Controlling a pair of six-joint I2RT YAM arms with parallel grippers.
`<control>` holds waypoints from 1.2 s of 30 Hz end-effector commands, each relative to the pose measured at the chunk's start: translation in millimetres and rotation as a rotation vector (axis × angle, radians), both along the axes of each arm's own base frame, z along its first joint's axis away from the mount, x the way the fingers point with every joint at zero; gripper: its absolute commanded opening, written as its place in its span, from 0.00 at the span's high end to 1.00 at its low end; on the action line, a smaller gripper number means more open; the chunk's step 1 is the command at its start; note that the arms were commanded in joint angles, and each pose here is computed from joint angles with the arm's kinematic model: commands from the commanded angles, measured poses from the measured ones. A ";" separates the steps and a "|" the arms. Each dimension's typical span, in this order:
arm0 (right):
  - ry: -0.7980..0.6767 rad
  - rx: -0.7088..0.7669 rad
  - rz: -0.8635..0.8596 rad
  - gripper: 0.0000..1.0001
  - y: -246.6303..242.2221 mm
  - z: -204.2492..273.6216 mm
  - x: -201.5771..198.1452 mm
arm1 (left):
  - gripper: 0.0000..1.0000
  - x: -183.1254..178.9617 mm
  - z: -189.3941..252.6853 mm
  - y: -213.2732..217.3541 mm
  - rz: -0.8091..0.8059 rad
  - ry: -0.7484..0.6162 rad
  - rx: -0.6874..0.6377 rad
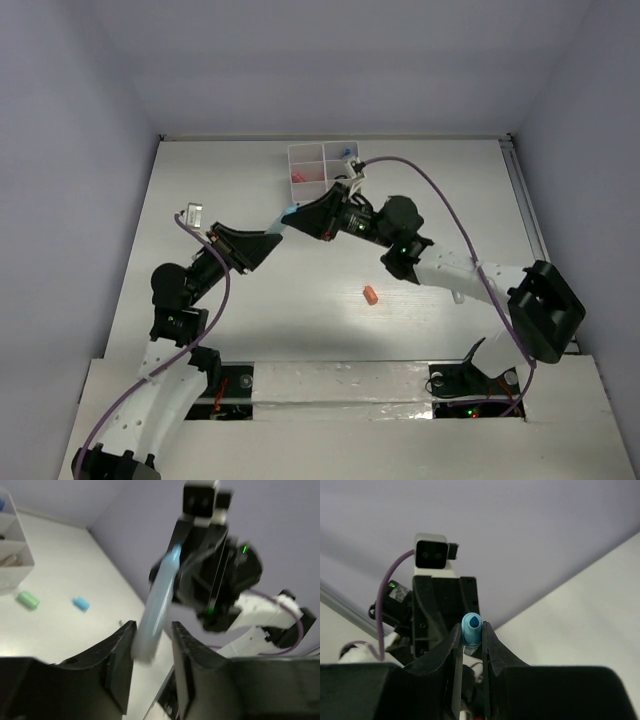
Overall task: Sort the stationery into containers
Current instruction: Pick up the pen from the center of the board.
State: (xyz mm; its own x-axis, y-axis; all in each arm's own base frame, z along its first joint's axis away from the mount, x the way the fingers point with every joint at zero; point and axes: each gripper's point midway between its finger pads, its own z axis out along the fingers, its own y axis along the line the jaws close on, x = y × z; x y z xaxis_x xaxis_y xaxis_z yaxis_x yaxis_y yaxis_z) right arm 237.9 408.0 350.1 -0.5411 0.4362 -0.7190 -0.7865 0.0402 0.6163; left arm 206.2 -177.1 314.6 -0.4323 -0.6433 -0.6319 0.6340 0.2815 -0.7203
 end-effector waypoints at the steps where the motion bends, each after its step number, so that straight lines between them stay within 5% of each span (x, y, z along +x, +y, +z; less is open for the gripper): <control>1: -0.091 -0.142 0.051 1.00 -24.6 13.0 20.1 | 0.67 -21.9 -7.8 -12.7 -0.122 -0.034 0.146; 5: -0.052 -0.258 0.144 1.00 -42.3 -4.6 13.8 | 0.49 -29.9 -14.5 -18.3 -0.193 -0.020 0.187; 14: -0.077 -0.302 0.327 1.00 -43.9 -5.3 -16.2 | 0.46 -28.7 -25.6 -26.4 -0.281 0.000 0.226; 24: -0.003 -0.290 0.432 1.00 -35.3 -21.2 -18.3 | 0.50 -18.9 -37.5 -26.9 -0.267 -0.004 0.265; 36: -0.009 -0.301 0.467 1.00 -2.4 -25.0 -10.6 | 0.66 -22.0 -42.3 -29.9 -0.313 0.004 0.273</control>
